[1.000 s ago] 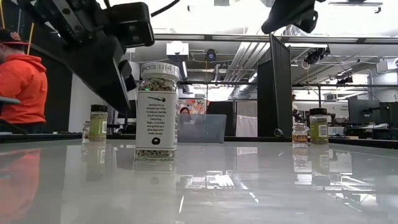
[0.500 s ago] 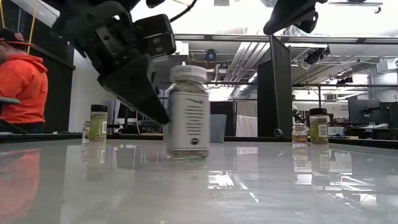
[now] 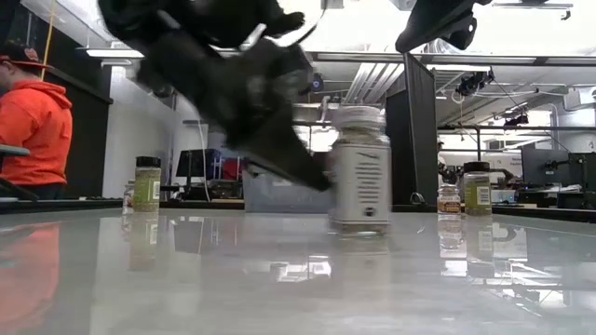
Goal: Sort spices by type
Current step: Put the white seasoning bottle into the gray bin
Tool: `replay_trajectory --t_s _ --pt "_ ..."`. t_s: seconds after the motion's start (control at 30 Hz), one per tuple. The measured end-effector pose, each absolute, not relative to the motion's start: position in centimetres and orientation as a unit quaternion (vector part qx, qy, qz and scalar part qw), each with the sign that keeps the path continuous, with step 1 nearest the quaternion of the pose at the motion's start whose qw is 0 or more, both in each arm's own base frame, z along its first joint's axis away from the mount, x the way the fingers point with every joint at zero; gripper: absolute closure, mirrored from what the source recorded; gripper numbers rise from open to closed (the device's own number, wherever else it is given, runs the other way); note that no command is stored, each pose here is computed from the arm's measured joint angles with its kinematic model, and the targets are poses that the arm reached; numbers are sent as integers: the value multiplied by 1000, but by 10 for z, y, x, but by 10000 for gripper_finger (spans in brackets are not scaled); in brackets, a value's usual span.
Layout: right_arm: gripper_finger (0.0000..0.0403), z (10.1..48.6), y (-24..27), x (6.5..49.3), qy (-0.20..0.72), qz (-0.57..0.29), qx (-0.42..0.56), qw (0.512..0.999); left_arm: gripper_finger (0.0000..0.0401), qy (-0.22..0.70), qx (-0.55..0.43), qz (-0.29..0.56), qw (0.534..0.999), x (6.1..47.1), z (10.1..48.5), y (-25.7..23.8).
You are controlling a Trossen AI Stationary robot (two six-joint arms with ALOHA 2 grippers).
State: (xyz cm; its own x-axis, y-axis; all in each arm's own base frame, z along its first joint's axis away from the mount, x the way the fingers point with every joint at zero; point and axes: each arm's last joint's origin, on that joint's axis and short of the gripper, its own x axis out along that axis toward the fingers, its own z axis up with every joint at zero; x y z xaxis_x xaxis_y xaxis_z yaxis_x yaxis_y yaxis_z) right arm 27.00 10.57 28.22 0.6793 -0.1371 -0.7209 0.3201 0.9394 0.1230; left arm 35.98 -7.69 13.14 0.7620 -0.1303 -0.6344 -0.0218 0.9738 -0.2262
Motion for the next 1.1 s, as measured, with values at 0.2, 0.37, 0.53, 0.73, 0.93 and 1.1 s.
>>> replay_trajectory --t_s 0.2,0.37,0.53,0.73,0.93,1.1 --pt "403 282 106 270 380 -126 120 909 401 340 -84 -62 935 396 135 -73" --pt "401 285 104 271 372 -126 127 911 401 410 -66 -78 906 388 151 -63" --pt "364 299 94 280 367 -93 135 915 401 465 -16 -73 882 354 185 -49" --pt "232 311 87 294 389 41 65 918 401 413 -47 -4 909 293 218 -34" --pt "95 299 80 314 454 62 -39 888 401 342 -136 51 929 229 233 -32" --pt "53 283 81 332 527 88 -61 843 401 296 -158 46 941 195 240 -39"
